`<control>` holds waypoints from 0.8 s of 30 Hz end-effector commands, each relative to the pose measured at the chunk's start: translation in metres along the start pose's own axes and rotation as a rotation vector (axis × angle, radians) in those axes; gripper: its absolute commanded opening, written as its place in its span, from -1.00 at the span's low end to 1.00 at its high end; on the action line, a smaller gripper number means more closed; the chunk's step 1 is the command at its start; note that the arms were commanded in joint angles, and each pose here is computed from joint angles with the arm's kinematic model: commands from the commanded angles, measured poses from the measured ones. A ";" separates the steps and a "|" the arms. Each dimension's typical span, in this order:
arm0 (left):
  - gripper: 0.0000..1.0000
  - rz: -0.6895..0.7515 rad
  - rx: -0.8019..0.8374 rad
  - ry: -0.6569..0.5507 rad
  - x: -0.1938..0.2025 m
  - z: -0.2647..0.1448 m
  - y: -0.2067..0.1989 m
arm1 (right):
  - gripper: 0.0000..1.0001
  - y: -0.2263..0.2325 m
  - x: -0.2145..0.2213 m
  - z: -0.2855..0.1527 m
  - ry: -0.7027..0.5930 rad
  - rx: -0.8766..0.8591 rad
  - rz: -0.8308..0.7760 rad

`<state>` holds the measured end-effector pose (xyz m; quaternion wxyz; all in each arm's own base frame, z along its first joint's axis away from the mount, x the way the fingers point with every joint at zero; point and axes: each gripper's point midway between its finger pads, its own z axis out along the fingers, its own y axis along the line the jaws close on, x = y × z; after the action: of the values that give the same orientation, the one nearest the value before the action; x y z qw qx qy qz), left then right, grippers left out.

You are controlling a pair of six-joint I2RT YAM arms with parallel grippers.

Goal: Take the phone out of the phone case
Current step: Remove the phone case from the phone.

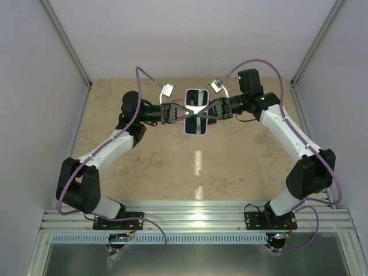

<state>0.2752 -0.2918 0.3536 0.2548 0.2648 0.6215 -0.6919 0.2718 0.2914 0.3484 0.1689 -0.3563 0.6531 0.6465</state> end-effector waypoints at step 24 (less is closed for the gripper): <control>-0.28 0.200 -0.157 0.110 0.047 -0.018 0.011 | -0.99 0.028 -0.019 -0.026 -0.043 -0.063 -0.061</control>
<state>0.2463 -0.2701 0.3212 0.3086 0.3386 0.6515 -0.6048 0.2874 0.2722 0.3573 0.1760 -0.3364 0.6484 0.6599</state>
